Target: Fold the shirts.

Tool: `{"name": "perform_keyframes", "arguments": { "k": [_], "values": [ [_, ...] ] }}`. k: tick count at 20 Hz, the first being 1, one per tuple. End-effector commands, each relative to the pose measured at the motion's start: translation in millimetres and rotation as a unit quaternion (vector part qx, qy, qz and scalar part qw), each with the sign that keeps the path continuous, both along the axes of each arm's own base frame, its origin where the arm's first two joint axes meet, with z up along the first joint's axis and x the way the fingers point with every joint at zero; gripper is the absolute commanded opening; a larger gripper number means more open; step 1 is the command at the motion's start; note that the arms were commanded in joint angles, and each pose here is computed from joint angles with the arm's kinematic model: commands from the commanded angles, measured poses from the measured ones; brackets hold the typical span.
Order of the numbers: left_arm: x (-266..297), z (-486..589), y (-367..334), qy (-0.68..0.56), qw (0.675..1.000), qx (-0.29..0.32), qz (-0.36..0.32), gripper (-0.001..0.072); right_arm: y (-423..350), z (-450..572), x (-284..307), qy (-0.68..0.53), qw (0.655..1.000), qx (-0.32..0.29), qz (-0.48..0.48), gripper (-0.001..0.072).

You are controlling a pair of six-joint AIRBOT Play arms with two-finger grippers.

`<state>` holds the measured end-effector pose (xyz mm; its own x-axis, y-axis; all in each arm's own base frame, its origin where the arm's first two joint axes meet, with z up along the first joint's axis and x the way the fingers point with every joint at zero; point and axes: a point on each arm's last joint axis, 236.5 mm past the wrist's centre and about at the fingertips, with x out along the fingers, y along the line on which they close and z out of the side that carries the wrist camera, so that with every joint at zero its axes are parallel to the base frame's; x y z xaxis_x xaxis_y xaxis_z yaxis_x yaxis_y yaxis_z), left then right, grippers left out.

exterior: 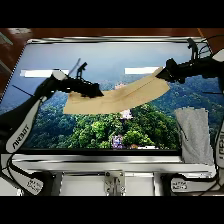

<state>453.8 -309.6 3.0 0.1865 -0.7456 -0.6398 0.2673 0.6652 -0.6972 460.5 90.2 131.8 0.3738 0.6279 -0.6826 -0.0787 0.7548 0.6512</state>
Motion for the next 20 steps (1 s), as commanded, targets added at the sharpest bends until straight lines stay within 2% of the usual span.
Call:
{"name": "perform_keyframes", "arguments": {
  "k": [1, 4, 7, 11, 13, 15, 17, 20],
  "values": [
    [-7, 0, -78, -0.037, 0.999, -0.021, 0.030, 0.0033, 2, 44, -47, -0.006, 0.999, -0.047, 0.000, 0.0059],
    [-41, -19, -135, 0.023, 0.997, -0.067, 0.029, 0.0032, 11, 67, -70, -0.015, 0.999, -0.050, 0.002, 0.0060],
    [-78, -45, -172, 0.077, 0.994, -0.081, 0.012, 0.0033, 12, 84, -79, -0.025, 0.999, -0.045, -0.013, 0.0059],
    [-65, -38, -177, 0.074, 0.989, -0.123, 0.025, 0.0032, 12, 90, -85, -0.029, 0.998, -0.047, -0.018, 0.0059],
    [-44, -23, -152, 0.045, 0.991, -0.123, 0.018, 0.0030, 1, 84, -77, -0.031, 0.997, -0.066, -0.033, 0.0060],
    [-21, -6, -107, 0.011, 0.995, -0.097, 0.009, 0.0030, 4, 78, -66, -0.031, 0.997, -0.057, -0.037, 0.0060],
    [0, 12, -39, -0.030, 0.999, -0.042, -0.001, 0.0030, 23, 67, -53, -0.031, 0.998, -0.052, -0.022, 0.0060],
    [26, 49, 98, -0.067, 0.994, 0.067, 0.050, 0.0030, 86, 46, -28, -0.054, 0.998, -0.041, 0.018, 0.0060]
  ]
}}
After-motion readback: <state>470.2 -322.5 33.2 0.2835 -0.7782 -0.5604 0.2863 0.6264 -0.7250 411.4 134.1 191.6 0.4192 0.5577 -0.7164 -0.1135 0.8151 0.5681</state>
